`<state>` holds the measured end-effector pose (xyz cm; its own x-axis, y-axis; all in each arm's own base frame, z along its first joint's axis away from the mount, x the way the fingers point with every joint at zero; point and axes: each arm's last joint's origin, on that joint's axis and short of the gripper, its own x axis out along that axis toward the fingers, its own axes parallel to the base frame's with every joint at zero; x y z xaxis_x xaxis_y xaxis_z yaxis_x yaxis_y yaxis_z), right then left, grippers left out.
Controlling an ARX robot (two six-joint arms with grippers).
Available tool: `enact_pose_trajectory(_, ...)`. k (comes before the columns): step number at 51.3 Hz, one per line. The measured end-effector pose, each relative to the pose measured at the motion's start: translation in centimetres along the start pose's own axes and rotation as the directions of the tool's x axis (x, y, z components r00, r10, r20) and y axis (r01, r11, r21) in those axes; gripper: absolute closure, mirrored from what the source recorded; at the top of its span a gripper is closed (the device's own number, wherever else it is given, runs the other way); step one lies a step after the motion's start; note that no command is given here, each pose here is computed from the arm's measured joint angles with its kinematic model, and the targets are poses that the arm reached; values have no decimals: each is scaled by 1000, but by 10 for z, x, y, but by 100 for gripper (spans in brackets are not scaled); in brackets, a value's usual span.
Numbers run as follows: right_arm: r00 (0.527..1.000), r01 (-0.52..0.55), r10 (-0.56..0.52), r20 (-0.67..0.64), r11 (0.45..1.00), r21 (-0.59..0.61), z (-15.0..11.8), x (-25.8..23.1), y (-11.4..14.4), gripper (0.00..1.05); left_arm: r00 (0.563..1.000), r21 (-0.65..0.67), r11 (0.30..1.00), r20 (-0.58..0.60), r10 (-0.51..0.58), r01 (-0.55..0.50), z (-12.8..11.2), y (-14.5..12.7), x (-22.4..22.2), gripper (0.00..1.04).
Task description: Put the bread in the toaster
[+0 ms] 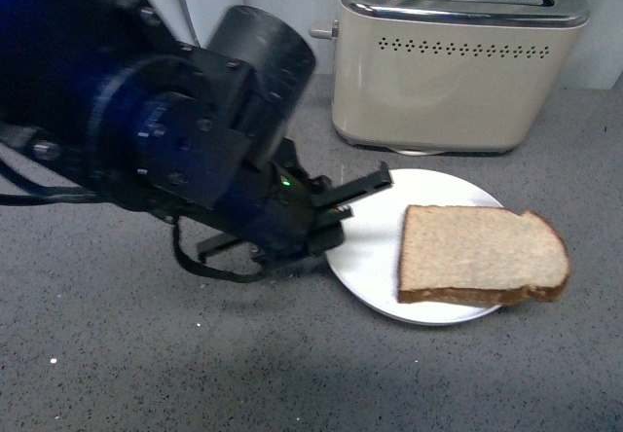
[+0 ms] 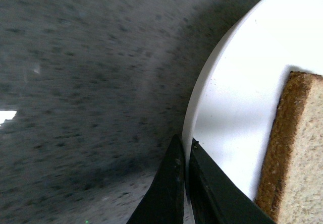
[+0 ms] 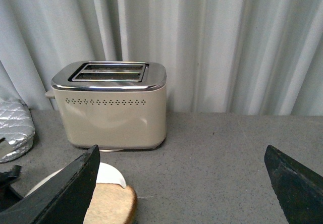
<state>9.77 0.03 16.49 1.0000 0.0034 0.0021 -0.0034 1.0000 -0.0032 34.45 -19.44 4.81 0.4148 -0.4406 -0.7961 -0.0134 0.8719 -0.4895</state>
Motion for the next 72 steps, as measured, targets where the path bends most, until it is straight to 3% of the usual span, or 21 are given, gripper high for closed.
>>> enact_pose_trajectory(8, 1000, 0, 0, 0, 1000, 0, 0, 0, 0, 10, 1000, 9, 1000, -20, -2, 2, -3, -20, 22, 102)
enact_pose_trajectory(19, 1000, 0, 0, 0, 1000, 0, 0, 0, 0, 10, 999, 7, 1000, 50, -5, 5, 0, -27, 13, 64)
enact_pose_trajectory(23, 1000, 0, 0, 0, 1000, 0, 0, 0, 0, 10, 987, 49, 998, 157, 32, -40, 2, -28, -4, 50)
enact_pose_trajectory(29, 1000, 0, 0, 0, 1000, 0, 0, 0, 0, 10, 939, 90, 988, 334, 87, -123, 4, -27, -31, 33)
enact_pose_trajectory(32, 1000, 0, 0, 0, 1000, 0, 0, 0, 0, 10, 881, 95, 980, 461, 111, -173, 3, -23, -55, 21)
enact_pose_trajectory(37, 1000, 0, 0, 0, 1000, 0, 0, 0, 0, 10, 808, 85, 973, 575, 129, -216, -6, -8, -90, 5)
enact_pose_trajectory(43, 1000, 0, 0, 0, 1000, 0, 0, 0, 0, 10, 747, 64, 951, 636, 193, -301, -29, 22, -126, 7)
enact_pose_trajectory(48, 1000, 0, 0, 0, 1000, 0, 0, 0, 0, 10, 695, 65, 932, 685, 219, -358, -41, 32, -147, 8)
enact_pose_trajectory(54, 1000, -1, 1, 0, 1000, 0, 0, 0, 0, 10, 555, 192, 911, 831, 47, -364, -52, 50, -157, 29)
enact_pose_trajectory(60, 1000, 3, -3, -1, 1000, 0, 0, 0, 0, 10, 435, 201, 897, 901, -12, -393, -57, 64, -187, 50)
enact_pose_trajectory(64, 1000, 2, -2, 0, 1000, 0, 0, 0, 0, 10, 422, 210, 889, 906, -21, -406, -63, 72, -199, 63)
enact_pose_trajectory(72, 1000, 0, 0, 0, 1000, 0, 0, 0, 0, 10, 439, 208, 878, 898, 3, -432, -75, 88, -216, 92)
